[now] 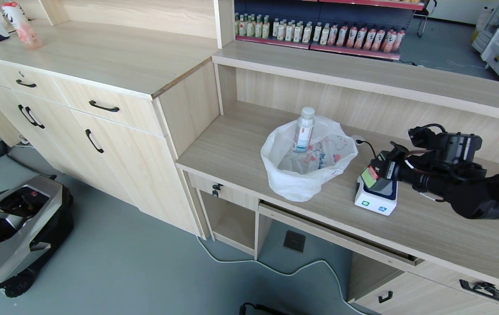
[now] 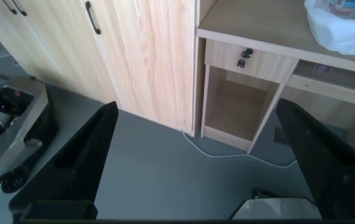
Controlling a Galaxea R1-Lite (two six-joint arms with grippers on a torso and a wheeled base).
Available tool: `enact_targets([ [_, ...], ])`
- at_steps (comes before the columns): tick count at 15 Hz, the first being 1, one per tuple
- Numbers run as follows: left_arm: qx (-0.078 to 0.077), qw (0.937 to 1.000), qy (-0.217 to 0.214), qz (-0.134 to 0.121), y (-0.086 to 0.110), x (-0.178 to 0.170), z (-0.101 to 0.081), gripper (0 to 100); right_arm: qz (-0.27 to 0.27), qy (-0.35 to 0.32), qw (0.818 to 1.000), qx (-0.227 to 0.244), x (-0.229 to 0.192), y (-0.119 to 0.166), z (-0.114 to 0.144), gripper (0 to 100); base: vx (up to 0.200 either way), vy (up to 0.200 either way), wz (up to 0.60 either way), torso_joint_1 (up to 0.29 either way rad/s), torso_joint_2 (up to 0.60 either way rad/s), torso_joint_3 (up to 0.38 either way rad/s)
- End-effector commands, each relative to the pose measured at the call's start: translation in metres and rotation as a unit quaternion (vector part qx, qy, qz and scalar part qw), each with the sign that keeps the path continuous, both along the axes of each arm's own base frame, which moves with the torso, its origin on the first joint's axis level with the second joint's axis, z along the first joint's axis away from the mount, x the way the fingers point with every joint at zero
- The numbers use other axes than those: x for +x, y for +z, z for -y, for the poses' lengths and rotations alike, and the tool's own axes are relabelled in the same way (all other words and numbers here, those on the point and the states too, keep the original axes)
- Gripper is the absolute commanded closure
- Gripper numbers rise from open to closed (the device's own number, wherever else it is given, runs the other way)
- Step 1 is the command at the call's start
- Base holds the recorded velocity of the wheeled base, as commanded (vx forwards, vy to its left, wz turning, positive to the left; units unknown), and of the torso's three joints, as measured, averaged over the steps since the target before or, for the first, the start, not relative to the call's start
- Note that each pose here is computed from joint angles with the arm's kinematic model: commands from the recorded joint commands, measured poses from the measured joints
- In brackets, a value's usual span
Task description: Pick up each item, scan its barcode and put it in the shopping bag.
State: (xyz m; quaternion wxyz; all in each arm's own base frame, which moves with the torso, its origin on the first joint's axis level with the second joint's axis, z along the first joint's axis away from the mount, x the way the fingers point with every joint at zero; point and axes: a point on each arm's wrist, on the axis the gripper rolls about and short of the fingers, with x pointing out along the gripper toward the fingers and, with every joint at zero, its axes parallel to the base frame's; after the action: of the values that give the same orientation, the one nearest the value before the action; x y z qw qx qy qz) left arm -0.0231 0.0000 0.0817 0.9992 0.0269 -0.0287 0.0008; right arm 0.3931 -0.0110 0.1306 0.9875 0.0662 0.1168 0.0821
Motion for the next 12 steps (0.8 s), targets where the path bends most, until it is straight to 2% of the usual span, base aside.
enact_targets([
  [1, 0.0, 1.0, 0.0, 0.0, 0.0, 0.0, 0.0, 0, 0.001, 0.002, 1.0, 0.001, 0.003, 0.0, -0.002, 100, 0.0, 0.0, 0.0, 0.0, 0.0, 0.0],
  [8, 0.0, 1.0, 0.0, 0.0, 0.0, 0.0, 0.0, 0, 0.007, 0.006, 1.0, 0.002, 0.006, 0.003, -0.005, 100, 0.0, 0.0, 0.0, 0.0, 0.0, 0.0],
  [11, 0.0, 1.0, 0.0, 0.0, 0.0, 0.0, 0.0, 0, 0.051, 0.005, 0.999, -0.001, -0.02, 0.046, -0.006, 100, 0.0, 0.0, 0.0, 0.0, 0.0, 0.0],
  [12, 0.0, 1.0, 0.0, 0.0, 0.0, 0.0, 0.0, 0, 0.058, 0.005, 0.997, -0.049, -0.068, 0.072, -0.003, 100, 0.0, 0.0, 0.0, 0.0, 0.0, 0.0],
])
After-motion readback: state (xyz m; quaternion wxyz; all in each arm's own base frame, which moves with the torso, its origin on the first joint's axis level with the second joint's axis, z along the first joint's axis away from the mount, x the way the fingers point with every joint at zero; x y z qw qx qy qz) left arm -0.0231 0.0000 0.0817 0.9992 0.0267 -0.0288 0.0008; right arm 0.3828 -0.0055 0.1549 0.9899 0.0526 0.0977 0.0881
